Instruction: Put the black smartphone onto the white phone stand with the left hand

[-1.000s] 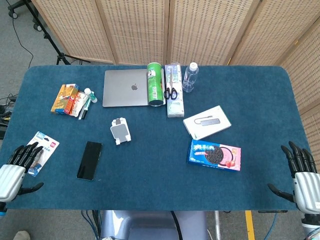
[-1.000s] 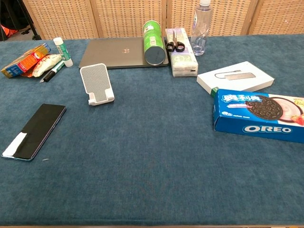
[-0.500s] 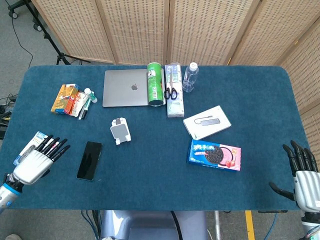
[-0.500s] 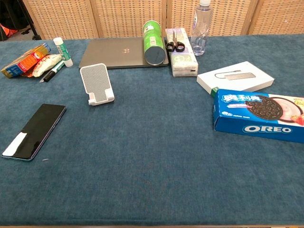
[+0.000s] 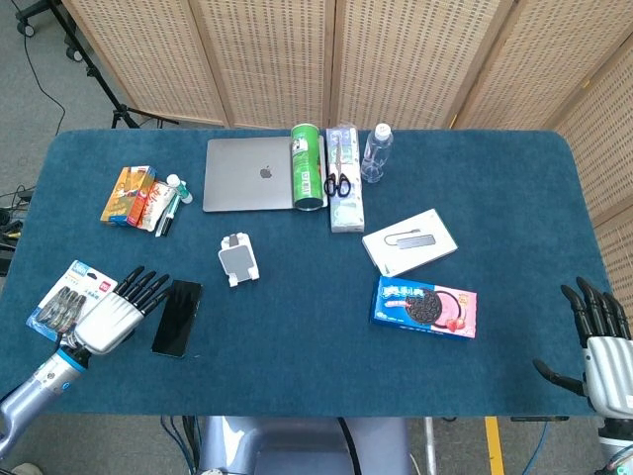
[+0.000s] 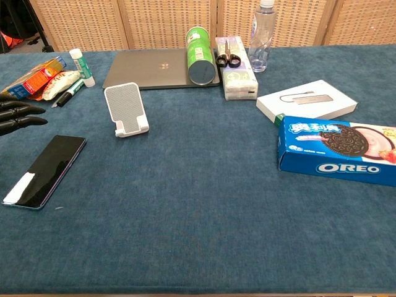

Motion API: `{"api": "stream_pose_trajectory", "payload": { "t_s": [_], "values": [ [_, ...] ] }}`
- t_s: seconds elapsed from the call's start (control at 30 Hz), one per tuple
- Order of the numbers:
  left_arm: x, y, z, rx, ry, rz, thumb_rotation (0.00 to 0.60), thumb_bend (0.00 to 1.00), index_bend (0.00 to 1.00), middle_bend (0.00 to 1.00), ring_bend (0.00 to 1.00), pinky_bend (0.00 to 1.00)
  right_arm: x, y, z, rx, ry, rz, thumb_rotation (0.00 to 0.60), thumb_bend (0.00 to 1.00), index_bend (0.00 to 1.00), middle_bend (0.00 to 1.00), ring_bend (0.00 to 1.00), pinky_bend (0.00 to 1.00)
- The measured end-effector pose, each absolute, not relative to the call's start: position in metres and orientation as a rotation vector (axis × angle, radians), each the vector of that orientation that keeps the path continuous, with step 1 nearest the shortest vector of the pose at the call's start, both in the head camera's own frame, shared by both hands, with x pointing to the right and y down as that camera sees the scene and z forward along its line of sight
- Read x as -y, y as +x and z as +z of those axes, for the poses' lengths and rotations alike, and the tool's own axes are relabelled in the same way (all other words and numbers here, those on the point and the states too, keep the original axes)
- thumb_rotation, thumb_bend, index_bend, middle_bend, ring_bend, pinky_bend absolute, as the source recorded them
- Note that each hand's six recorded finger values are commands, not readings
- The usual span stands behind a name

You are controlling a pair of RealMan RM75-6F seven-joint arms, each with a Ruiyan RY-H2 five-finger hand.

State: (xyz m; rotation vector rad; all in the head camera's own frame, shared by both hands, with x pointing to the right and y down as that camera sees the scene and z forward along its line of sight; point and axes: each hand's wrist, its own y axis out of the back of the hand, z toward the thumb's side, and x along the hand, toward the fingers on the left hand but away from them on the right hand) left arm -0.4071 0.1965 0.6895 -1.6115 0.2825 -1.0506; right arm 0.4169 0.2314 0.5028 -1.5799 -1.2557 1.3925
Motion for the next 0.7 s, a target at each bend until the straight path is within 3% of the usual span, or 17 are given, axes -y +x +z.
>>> {"api": "stream_pose_trajectory", "payload": {
  "t_s": [0.7],
  "values": [
    [-0.220, -0.355, 0.697, -0.228, -1.690, -0.959, 0.600, 0.04, 0.00, 0.00, 0.00, 0.00, -0.231, 0.419, 0.502, 1.263, -1.588, 1.395, 0.600, 0.00, 0.00, 0.00, 0.00, 0.00]
  ]
}}
